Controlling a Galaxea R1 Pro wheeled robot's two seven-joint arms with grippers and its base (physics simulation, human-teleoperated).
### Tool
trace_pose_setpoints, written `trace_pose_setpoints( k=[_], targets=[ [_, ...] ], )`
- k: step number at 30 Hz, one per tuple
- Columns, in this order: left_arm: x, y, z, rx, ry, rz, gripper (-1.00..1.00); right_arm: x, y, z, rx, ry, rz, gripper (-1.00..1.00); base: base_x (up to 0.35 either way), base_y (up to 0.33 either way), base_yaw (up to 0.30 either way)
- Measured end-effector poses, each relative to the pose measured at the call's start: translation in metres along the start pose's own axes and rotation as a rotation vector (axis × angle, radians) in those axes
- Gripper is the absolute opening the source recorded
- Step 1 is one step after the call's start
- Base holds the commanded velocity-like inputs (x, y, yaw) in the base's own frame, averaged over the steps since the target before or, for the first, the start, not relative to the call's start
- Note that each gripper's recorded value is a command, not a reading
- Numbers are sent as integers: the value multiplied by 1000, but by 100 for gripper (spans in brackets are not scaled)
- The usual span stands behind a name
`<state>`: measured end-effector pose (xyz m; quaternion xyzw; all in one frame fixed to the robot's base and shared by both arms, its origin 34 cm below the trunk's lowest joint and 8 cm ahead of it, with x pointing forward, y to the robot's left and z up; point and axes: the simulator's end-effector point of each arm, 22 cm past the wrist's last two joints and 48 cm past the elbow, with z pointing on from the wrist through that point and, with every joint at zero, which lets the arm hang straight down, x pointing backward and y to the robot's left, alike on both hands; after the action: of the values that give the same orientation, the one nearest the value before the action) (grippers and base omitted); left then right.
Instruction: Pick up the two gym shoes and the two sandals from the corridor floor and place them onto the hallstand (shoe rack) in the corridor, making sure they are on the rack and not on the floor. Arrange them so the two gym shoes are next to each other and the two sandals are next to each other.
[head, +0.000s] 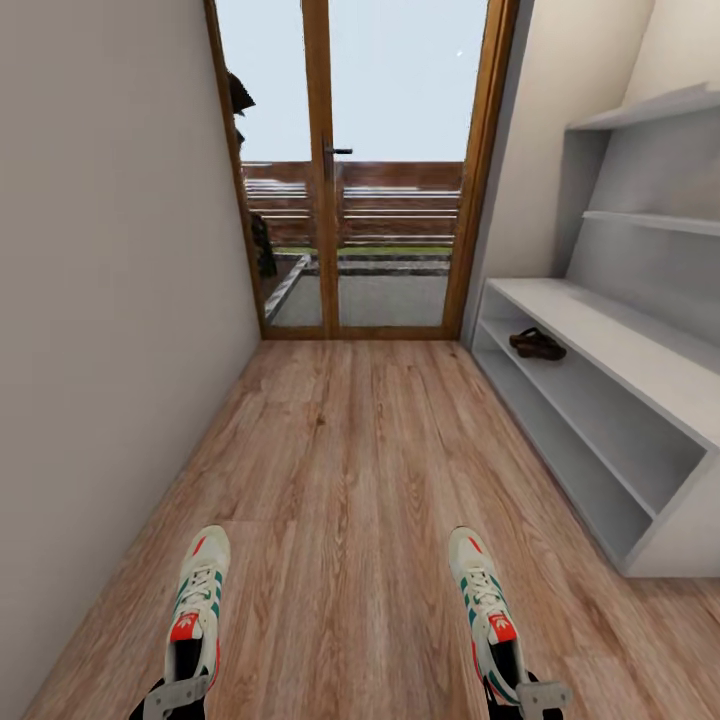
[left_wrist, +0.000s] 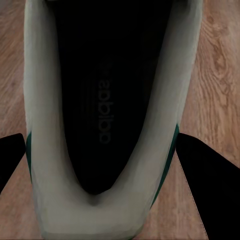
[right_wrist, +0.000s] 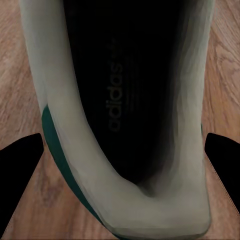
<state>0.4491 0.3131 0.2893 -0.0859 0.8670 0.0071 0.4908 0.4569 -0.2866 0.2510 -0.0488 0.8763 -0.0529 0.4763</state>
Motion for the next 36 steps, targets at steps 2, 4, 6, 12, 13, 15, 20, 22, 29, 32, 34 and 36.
trace_pose_setpoints(
  k=[2,4,6,12,13,15,20,22,29,32,34,36],
  targets=[
    [0,0,0,-1,0,-1,-100,0,1,0,-1,0,0,-100,339,0,0],
    [0,0,0,-1,1,-1,-100,0,1,0,-1,1,1,-100,339,0,0],
    [0,0,0,-1,0,-1,-100,0,1,0,-1,0,1,-100,339,0,0],
    [0,0,0,0,0,0,-100,0,1,0,-1,0,2,-100,339,0,0],
    [0,0,0,0,0,0,-100,0,1,0,-1,0,2,-100,339,0,0],
    [0,0,0,0,-1,0,-100,0,1,0,-1,0,2,-100,339,0,0],
    [0,0,0,0,0,0,-100,0,1,0,-1,0,1,-100,339,0,0],
    [0,0,0,0,-1,0,-100,0,2,0,-2,0,1,-100,339,0,0],
    [0,0,0,0,0,1,-100,0,2,0,-2,0,1,-100,339,0,0],
    [0,0,0,0,0,0,-100,0,2,0,-2,0,1,-100,339,0,-13],
    [0,0,0,0,0,0,-100,0,2,0,-3,0,1,-100,339,0,-51],
    [0,0,0,0,-1,0,-100,0,2,0,-3,0,1,-100,339,0,-87]
  ],
)
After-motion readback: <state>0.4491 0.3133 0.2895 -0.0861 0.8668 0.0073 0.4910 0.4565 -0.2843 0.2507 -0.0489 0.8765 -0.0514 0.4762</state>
